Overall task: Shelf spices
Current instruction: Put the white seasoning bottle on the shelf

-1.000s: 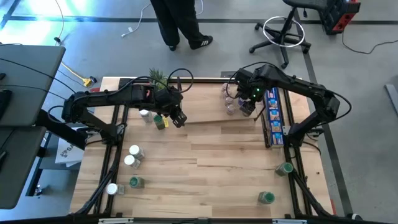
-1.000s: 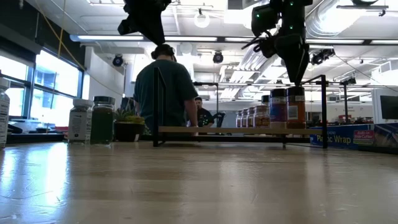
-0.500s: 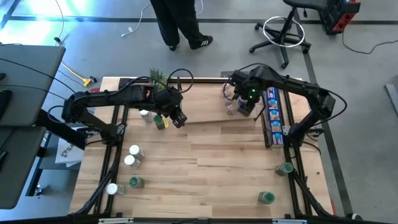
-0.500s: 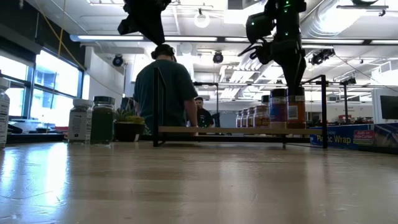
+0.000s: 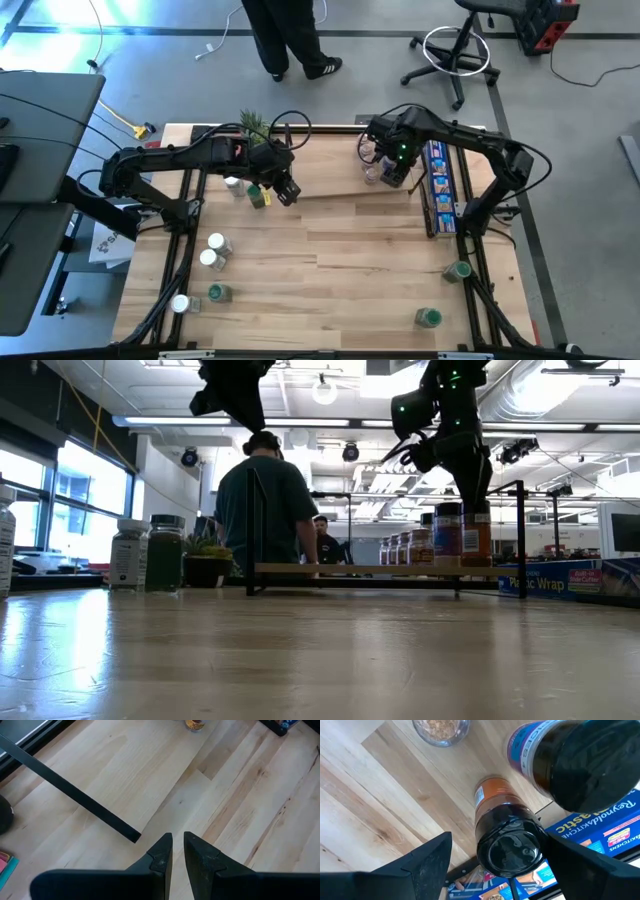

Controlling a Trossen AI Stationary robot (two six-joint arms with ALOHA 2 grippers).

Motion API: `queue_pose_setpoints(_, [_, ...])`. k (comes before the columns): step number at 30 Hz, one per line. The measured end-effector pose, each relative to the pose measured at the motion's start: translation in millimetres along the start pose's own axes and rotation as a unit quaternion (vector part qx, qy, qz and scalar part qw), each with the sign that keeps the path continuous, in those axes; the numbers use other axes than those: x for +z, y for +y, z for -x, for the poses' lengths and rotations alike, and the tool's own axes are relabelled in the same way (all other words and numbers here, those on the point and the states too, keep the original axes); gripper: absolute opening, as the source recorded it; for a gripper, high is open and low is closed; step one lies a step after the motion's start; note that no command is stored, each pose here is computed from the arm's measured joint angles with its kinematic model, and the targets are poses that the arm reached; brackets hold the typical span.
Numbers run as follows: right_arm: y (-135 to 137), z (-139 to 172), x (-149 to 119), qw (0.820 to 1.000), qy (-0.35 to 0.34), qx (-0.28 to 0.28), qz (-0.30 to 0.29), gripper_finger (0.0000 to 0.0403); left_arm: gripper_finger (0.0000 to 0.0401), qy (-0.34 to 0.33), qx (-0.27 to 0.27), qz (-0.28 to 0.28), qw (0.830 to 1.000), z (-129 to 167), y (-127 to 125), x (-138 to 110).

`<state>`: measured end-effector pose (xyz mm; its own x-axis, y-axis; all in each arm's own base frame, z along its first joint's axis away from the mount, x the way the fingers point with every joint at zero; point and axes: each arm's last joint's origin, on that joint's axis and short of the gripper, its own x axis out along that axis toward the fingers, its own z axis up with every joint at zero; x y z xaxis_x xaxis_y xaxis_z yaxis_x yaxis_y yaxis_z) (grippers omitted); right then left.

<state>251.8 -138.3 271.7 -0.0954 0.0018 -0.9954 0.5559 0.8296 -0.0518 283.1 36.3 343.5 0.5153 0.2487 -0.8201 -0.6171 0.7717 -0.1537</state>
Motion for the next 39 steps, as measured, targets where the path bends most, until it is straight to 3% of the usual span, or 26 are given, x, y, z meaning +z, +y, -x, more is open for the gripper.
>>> queue_pose_setpoints(5, [-0.1, 0.0, -1.1, 1.0, 0.006, 0.0, 0.001, 0.0296, 0.0042, 0.0, 0.0, -0.002, 1.0, 0.0, 0.0, 0.0])
queue_pose_setpoints(18, [0.3, 0.4, 2.4, 1.0, -0.014, 0.003, 0.0, 0.0193, 0.0042, 0.0, 0.0, -0.001, 1.0, 0.0, 0.0, 0.0])
queue_pose_setpoints(39, [-0.1, 0.8, 7.8, 0.999, -0.043, -0.013, 0.007, 0.0232, 0.0042, 0.0, 0.0, -0.001, 1.0, 0.0, 0.2, 0.1])
